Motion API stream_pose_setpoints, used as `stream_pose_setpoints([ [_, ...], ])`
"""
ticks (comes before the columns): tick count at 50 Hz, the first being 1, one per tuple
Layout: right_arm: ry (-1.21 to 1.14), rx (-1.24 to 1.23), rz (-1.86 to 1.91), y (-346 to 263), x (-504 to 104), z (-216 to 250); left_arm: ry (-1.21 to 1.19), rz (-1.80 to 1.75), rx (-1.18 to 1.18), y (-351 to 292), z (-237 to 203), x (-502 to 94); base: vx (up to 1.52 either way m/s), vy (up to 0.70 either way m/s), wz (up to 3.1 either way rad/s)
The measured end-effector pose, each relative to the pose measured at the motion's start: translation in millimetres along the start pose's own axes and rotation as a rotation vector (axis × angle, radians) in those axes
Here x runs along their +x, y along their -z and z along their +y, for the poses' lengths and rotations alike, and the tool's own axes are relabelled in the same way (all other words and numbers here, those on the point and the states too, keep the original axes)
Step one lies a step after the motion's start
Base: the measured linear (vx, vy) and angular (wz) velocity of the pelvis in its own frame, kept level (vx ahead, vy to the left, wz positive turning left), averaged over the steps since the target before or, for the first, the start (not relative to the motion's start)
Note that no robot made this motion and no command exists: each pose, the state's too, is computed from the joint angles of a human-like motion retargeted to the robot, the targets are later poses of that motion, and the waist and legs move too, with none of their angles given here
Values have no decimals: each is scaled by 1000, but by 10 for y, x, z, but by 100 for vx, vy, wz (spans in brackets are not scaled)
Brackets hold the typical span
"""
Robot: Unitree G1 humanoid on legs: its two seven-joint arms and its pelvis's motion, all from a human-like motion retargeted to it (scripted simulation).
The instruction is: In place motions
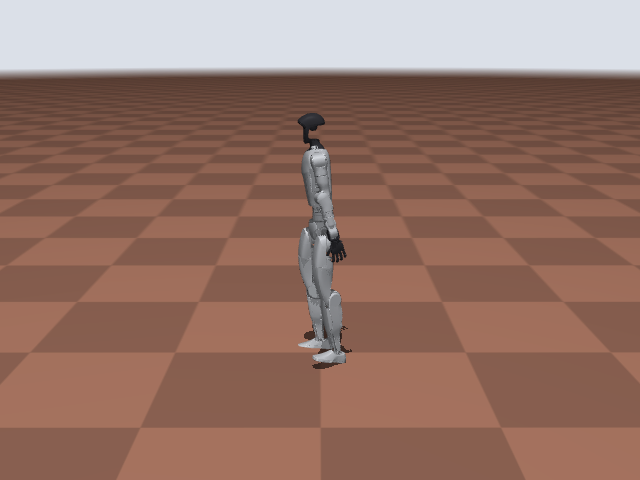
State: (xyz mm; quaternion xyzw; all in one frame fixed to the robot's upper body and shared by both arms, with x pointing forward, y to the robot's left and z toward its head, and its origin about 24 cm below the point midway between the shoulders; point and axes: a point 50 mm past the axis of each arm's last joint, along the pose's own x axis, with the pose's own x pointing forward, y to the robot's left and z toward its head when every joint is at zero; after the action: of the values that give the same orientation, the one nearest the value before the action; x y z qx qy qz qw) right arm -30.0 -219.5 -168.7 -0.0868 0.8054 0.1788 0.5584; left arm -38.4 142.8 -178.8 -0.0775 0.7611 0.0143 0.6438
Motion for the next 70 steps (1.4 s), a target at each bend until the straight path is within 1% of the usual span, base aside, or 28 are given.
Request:
stream_pose_setpoints([
  [3, 12, -119, 2, -79, -56, -104, -40, -38, 142, -109, 250, -36, 1, -3, -63],
  [5, 53, -172, 22, -89, -72, -151, -98, -50, 192, -145, 359, -55, 1, -1, -124],
  [10, 118, -185, 30, -38, -44, -138, -90, -29, 92, -89, 330, -48, 0, 0, -6],
  [12, 94, -162, 42, 23, -13, -80, -71, -23, 80, -68, 290, -41, 3, 0, -1],
  [17, 39, -71, 53, 211, 82, 113, -34, 8, 160, 27, 159, -19, 4, 0, 1],
  [20, -9, 69, 38, 282, 125, 241, -8, 26, 25, 138, 24, -3, 0, -1, -38],
  [22, -76, 171, -12, 250, 126, 291, 9, 44, -11, 169, 10, -2, 0, -1, -13],
  [25, -111, 241, -57, 141, 77, 228, 28, 74, 70, 69, 189, -40, 0, -1, 141],
  [26, -89, 249, -74, 59, 43, 159, -4, 58, 79, -36, 286, -63, -4, 0, 227],
  [29, -25, 234, -187, -390, -161, -128, -101, -46, 8, -518, 560, -190, -5, 3, -181],
  [32, -24, 220, -415, -1070, -572, -429, -209, -242, -36, -1331, 857, -539, -1, 3, -18],
  [34, -21, 172, -617, -1627, -1016, -578, -298, -433, -34, -1998, 1003, -971, -2, 3, 12],
  [36, -6, 94, -829, -2135, -1582, -680, -368, -658, -22, -2642, 1033, -1542, 7, 5, 22],
  [38, 22, -5, -1038, -2529, -2229, -735, -426, -890, 9, -3181, 931, -2189, 13, 8, 17],
  [40, 71, -114, -1242, -2795, -2893, -728, -475, -1109, 64, -3570, 753, -2860, 20, 5, 16],
  [42, 146, -213, -1425, -2940, -3517, -672, -480, -1317, 120, -3808, 524, -3474, 18, 4, 10],
  [45, 255, -299, -1678, -2972, -4398, -562, -422, -1593, 191, -3955, 157, -4297, 12, 4, 0],
  [48, 323, -308, -1951, -2802, -5241, -457, -385, -1816, 229, -3908, -81, -5031, 6, 1, -4],
  [51, 374, -256, -2222, -2411, -6080, -383, -366, -2016, 228, -3713, -184, -5745, -2, -1, 0],
  [55, 460, -161, -2554, -1592, -7048, -252, -345, -2304, 163, -3216, -226, -6682, -21, -6, 2],
  [58, 550, -176, -2757, -848, -7558, -59, -237, -2561, 102, -2671, -323, -7309, -38, -4, 18],
  [60, 614, -221, -2886, -372, -7771, 115, -118, -2721, 91, -2297, -371, -7614, -34, 3, 19],
  [63, 705, -340, -3035, 112, -7915, 409, 14, -2872, 86, -1918, -318, -7848, -9, 8, 7],
  [65, 792, -381, -3107, 376, -7957, 554, 77, -2932, 72, -1758, -268, -7928, 4, 7, 4],
  [70, 925, -349, -3246, 866, -7989, 740, 159, -3024, 19, -1522, -204, -8036, -6, -2, 6],
])
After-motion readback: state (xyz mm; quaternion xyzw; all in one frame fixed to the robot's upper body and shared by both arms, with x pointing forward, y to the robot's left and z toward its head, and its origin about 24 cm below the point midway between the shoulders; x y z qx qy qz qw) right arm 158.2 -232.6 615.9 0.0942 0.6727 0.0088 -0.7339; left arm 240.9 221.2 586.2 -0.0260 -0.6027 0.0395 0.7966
